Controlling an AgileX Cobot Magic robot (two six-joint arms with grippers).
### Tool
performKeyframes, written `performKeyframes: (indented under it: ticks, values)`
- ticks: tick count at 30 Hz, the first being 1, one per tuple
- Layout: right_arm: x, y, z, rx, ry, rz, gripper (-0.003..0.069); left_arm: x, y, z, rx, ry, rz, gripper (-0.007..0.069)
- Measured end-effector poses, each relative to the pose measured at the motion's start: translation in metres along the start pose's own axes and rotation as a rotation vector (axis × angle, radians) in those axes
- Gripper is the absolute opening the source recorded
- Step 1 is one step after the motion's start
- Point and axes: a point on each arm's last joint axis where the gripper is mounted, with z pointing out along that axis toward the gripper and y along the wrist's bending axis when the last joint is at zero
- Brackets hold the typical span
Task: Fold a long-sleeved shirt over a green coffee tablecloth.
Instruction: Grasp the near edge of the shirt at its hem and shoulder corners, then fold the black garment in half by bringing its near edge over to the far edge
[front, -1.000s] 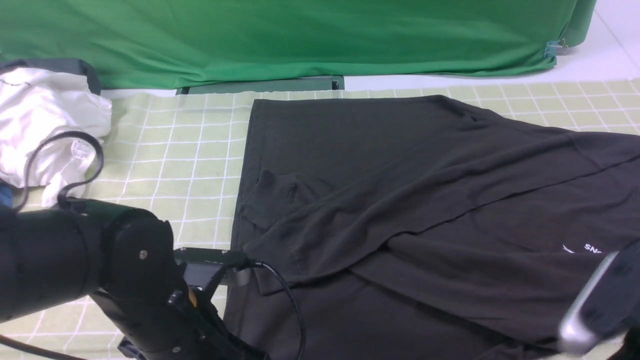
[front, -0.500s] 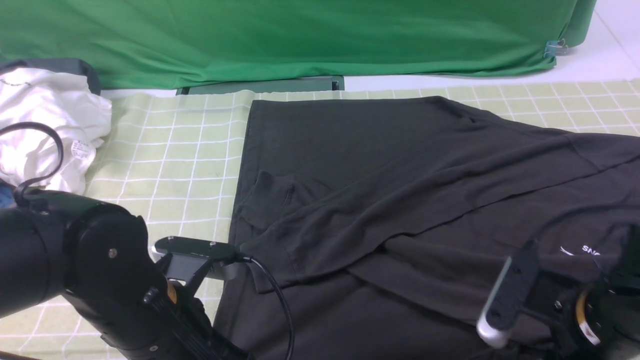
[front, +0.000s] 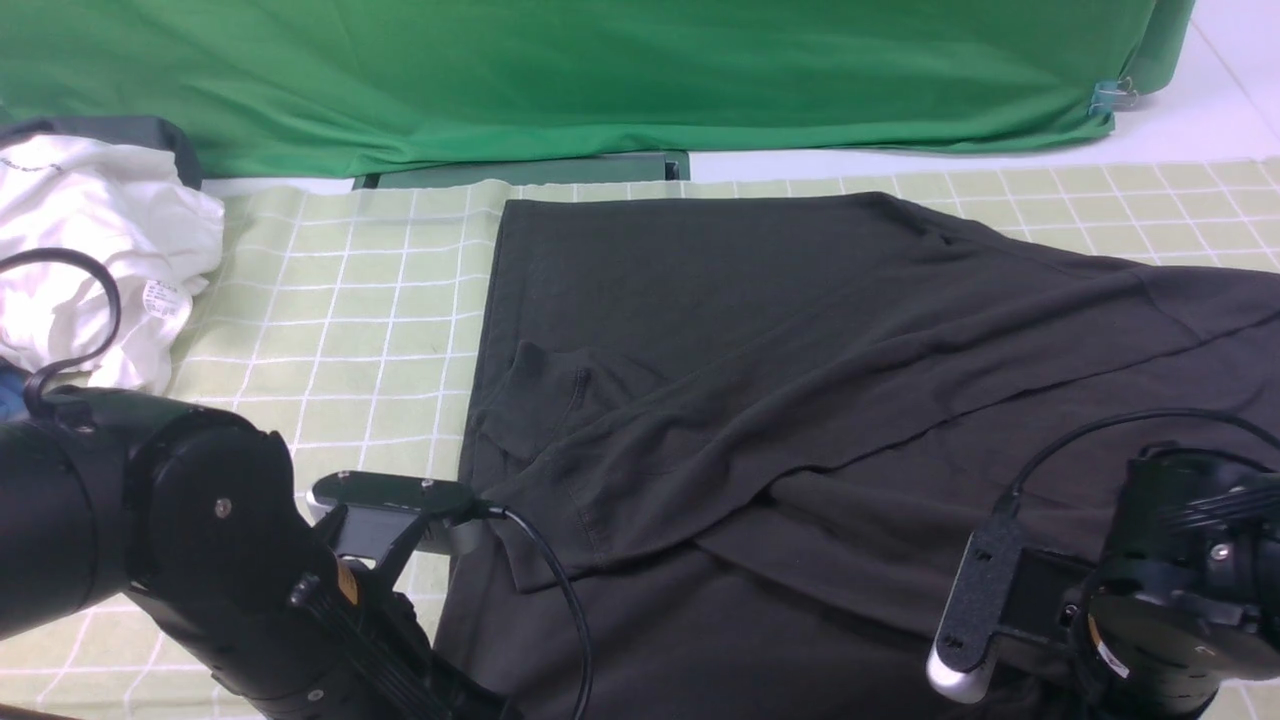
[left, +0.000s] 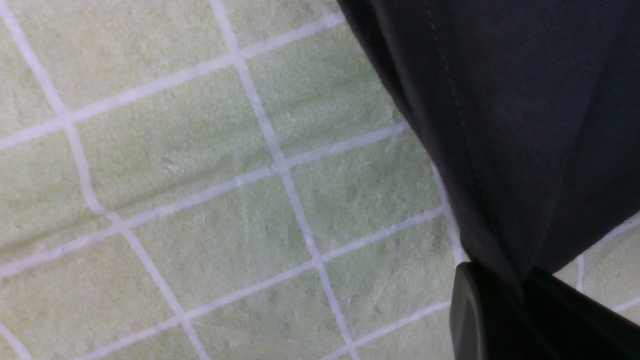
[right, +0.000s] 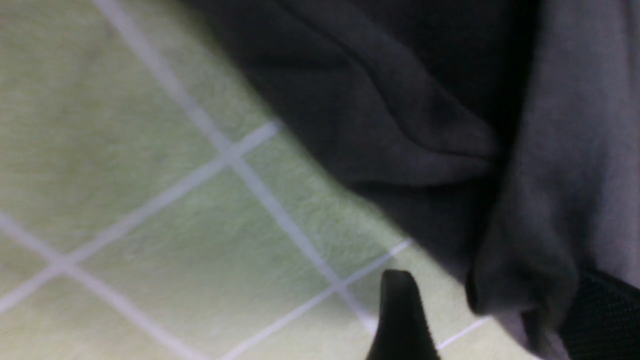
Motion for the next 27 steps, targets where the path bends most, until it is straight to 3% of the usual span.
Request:
performKeyframes:
  ticks: [4, 8, 11, 21, 27]
  values:
    - [-0.003, -0.001, 0.001, 0.01, -0.021, -0.011, 0.0354, -0.005, 0.0, 0.0, 0.003, -0.052, 0.0, 0.0027]
    - [-0.006, -0.001, 0.002, 0.013, -0.046, -0.018, 0.0163, -0.008, 0.0, 0.0, 0.004, -0.085, 0.0, 0.0027]
    - [-0.007, -0.001, 0.001, 0.015, -0.047, -0.016, 0.0059, -0.008, 0.0, -0.001, 0.005, -0.089, -0.001, 0.0027]
    - [0.007, 0.001, -0.022, -0.073, 0.009, 0.07, 0.0051, 0.004, -0.005, -0.022, 0.044, -0.123, -0.018, 0.0027]
    - [0.04, 0.021, -0.028, -0.181, -0.005, 0.141, 0.0051, 0.034, -0.007, -0.024, 0.149, -0.114, -0.1, 0.0027]
